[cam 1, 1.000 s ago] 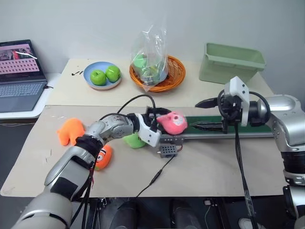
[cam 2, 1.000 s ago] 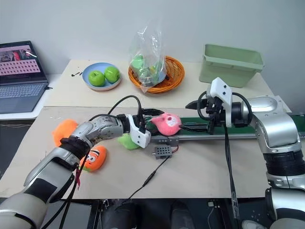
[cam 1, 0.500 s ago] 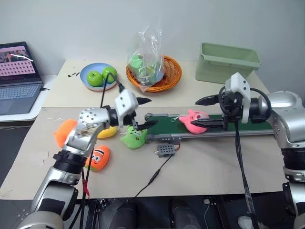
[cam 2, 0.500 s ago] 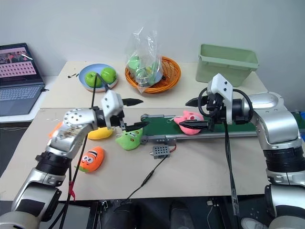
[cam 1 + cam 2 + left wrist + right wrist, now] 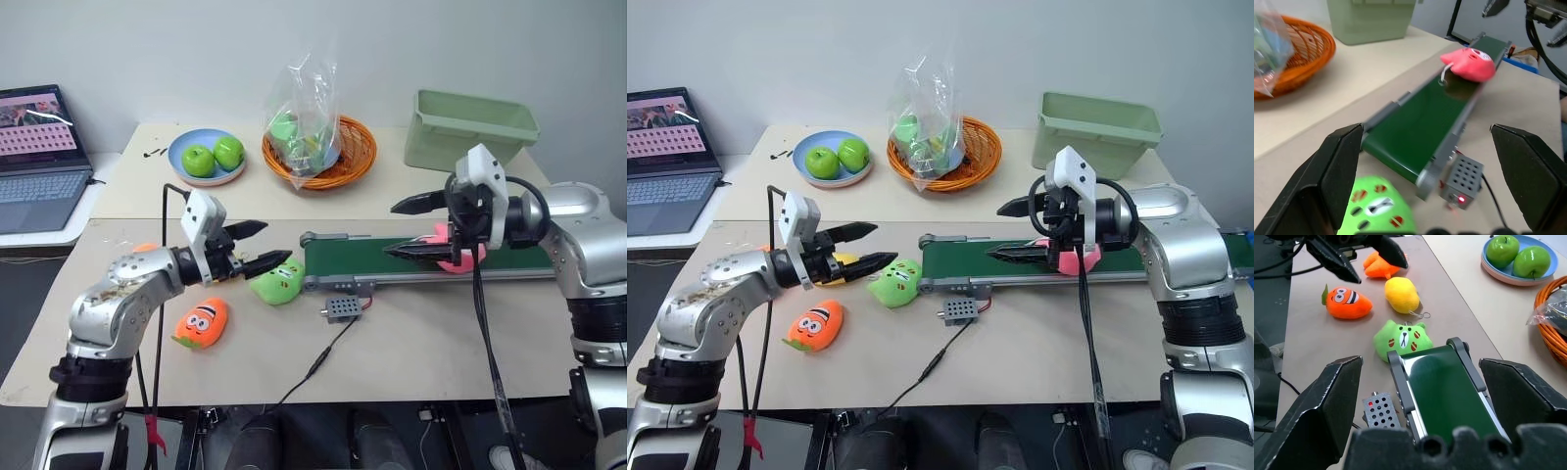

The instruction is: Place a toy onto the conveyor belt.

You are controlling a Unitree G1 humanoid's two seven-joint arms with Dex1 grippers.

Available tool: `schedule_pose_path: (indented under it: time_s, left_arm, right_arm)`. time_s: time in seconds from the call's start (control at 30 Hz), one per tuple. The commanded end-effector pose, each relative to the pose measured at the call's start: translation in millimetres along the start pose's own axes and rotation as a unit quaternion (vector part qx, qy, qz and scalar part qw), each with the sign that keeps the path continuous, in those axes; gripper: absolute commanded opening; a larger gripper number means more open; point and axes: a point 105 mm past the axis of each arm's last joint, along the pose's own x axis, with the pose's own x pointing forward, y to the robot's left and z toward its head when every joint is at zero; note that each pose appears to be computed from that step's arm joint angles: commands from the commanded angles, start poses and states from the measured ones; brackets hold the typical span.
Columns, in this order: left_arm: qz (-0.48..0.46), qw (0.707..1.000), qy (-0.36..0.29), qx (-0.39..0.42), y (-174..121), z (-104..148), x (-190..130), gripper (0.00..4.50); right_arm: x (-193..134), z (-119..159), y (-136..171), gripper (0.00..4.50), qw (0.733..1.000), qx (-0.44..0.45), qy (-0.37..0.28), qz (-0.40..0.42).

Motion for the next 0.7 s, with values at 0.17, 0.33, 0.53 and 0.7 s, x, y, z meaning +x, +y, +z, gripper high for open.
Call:
schedule_pose_path:
  time_s: [0.17, 0.33, 0.53, 0.7]
  left_arm:
    - [0.024, 0.999, -0.020, 0.021, 3.1, 19.5, -19.6, 4.43]
    - [0.049, 0.997, -0.058, 0.029, 7.2, 33.8, -22.7, 4.43]
    - [0.062, 0.995, -0.070, 0.024, 9.0, 36.3, -23.1, 4.43]
    - [0.066, 0.995, -0.068, 0.023, 6.3, 35.0, -25.8, 4.43]
  right_arm:
    - [-3.6, 6.2, -4.3, 4.50, 1.000, -0.012, -0.024, -0.002]
    - [-3.0, 5.1, -5.0, 4.50, 1.000, -0.012, -0.026, -0.001]
    - [-3.1, 9.1, -4.5, 4.50, 0.999, -0.015, -0.032, -0.001]
    - [-2.7, 7.4, -3.9, 4.50, 0.999, -0.014, -0.034, 0.000]
